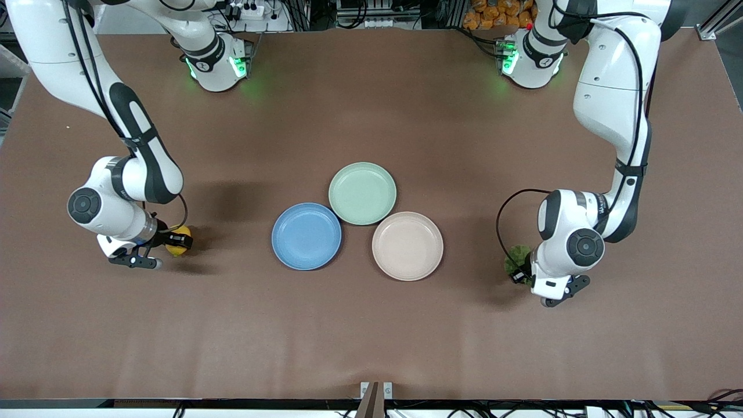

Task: Place lemon and lettuce in plates
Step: 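Close the right gripper on the lemon while the left gripper grasps lettuce, then carry the lemon over the blue plate while the left gripper carries lettuce, then open the right gripper over the blue plate while the left releases lettuce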

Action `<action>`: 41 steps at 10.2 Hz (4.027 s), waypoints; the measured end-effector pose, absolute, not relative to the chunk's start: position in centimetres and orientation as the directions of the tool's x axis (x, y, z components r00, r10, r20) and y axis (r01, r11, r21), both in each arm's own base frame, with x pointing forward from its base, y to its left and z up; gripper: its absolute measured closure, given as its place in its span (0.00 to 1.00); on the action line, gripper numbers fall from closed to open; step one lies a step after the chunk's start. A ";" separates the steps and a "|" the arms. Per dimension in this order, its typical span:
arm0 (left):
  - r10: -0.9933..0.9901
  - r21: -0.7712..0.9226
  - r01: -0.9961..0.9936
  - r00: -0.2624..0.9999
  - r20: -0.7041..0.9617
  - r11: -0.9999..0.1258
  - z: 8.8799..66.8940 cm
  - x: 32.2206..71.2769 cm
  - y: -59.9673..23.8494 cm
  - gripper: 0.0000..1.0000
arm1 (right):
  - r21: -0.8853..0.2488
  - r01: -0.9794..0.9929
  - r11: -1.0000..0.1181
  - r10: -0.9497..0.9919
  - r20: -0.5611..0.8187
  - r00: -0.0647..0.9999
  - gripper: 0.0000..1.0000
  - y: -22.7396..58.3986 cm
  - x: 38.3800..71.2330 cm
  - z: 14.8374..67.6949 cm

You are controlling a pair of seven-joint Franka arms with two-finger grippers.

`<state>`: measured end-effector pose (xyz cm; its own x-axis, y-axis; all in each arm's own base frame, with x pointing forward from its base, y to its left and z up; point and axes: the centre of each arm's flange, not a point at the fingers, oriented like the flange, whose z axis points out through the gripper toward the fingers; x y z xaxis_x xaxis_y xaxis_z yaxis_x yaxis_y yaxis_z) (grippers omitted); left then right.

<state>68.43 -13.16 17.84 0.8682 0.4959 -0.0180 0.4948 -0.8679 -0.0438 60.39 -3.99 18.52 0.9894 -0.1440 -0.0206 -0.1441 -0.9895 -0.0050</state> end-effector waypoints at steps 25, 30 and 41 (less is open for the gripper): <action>0.502 0.109 0.498 0.865 0.012 -0.860 27.7 59.3 -41.0 0.71 | -0.090 -0.154 -0.984 -0.149 -0.060 0.987 0.37 28.8 59.2 20.7; 0.522 0.108 0.517 0.853 0.019 -0.849 27.9 60.3 -39.6 0.04 | -0.089 -0.175 -0.981 -0.171 -0.052 0.984 0.34 29.7 59.0 19.7; 0.449 -0.036 0.447 0.889 -0.092 -0.894 29.6 69.5 -7.2 0.00 | -0.074 -0.187 -0.980 -0.181 -0.085 0.980 0.00 25.1 63.7 30.7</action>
